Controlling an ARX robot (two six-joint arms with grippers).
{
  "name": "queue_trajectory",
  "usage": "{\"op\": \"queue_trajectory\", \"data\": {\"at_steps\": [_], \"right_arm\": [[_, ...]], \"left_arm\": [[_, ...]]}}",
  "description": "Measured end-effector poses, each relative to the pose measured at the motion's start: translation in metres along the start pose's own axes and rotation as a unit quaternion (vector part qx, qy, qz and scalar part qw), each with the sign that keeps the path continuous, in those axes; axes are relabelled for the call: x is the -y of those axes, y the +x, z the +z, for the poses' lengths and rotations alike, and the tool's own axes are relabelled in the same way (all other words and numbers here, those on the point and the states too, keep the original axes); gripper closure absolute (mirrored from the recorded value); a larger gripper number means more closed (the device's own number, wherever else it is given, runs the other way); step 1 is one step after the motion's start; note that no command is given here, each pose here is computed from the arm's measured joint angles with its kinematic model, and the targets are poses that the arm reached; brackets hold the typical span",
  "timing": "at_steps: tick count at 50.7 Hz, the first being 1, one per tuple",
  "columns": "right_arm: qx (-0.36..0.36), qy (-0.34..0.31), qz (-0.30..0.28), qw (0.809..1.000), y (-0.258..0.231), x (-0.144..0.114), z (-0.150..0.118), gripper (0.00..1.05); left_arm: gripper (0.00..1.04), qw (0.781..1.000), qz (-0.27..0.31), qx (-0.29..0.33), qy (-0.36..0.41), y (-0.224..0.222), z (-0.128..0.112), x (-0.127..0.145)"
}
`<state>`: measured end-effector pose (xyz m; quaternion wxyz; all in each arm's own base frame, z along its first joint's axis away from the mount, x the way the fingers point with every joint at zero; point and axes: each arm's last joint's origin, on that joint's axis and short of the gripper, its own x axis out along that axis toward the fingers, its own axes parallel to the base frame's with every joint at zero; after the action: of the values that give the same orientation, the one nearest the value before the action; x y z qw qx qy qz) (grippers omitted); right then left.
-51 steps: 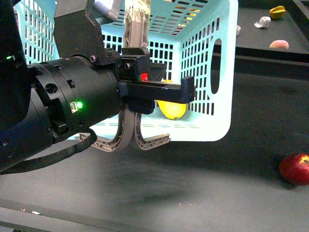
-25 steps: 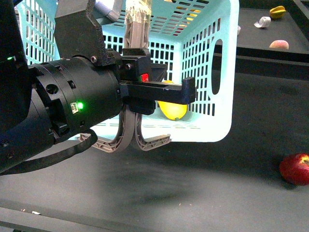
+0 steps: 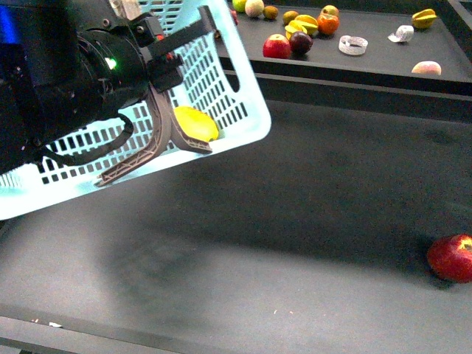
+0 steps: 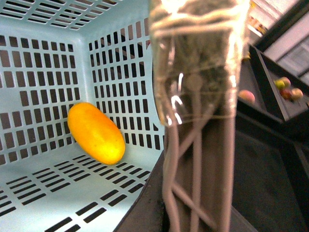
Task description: Pick mango with right arm and hold basket with left
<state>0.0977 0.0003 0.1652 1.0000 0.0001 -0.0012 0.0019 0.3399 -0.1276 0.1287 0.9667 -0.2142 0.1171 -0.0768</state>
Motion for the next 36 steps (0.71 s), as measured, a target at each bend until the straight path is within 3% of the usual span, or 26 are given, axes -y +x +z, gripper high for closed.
{"op": "queue_trajectory", "data": {"at_steps": [16,36], "right_arm": [[0.0,0.0,0.0,1.0,0.0,0.0,0.0,0.08],[0.0,0.0,0.0,1.0,0.0,0.0,0.0,0.08]], "left_arm": [[1.0,0.978,0.119,0.025,-0.172,0.041,0.015,-0.027],[1.0,0.911,0.177,0.071,-0.366,0.08,0.007,-0.048]]}}
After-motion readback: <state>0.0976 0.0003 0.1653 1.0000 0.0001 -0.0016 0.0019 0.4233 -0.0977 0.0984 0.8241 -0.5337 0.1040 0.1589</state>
